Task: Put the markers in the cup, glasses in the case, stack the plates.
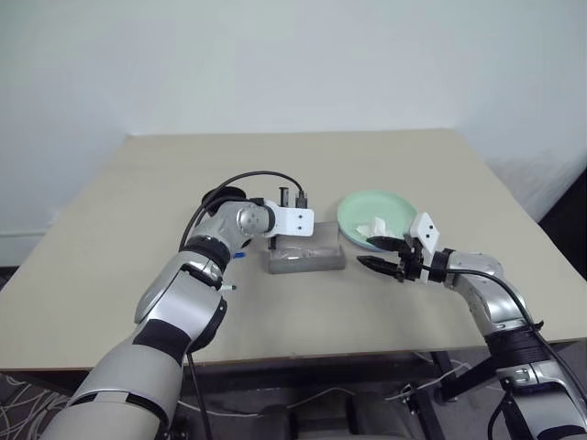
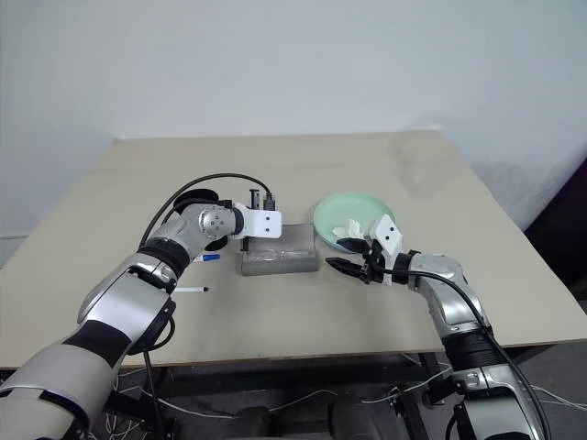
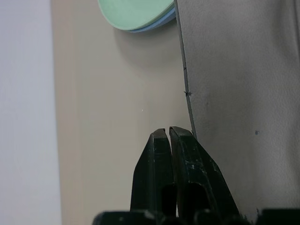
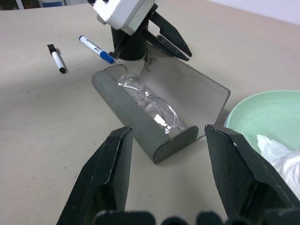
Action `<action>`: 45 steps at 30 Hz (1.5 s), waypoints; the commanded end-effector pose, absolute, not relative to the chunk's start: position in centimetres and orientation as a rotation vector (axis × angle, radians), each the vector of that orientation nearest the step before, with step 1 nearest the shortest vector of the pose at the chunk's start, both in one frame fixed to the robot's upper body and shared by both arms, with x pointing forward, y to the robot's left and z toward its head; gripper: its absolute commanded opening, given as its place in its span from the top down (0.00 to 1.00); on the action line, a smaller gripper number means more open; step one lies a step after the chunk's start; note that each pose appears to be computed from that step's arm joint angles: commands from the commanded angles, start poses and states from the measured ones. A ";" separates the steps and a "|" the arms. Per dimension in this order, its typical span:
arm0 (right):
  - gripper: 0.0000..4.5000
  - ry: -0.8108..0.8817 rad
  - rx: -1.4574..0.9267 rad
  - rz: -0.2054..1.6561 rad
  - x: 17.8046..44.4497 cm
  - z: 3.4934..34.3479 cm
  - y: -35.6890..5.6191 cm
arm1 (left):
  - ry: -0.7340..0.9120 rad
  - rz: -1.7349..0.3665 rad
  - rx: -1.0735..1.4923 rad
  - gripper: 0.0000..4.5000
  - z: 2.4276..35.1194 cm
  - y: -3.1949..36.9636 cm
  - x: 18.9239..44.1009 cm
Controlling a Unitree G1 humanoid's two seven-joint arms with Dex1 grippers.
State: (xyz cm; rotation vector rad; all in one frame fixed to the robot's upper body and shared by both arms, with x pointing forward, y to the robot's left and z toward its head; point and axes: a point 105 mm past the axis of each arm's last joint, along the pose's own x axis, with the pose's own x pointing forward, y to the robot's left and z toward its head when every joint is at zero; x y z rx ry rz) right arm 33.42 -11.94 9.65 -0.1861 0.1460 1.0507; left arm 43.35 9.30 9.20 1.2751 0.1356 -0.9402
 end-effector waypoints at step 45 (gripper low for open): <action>0.41 0.091 -0.187 1.074 34.0 11.1 -10.9 | 0.799 -1.361 1.070 0.33 8.8 24.8 32.8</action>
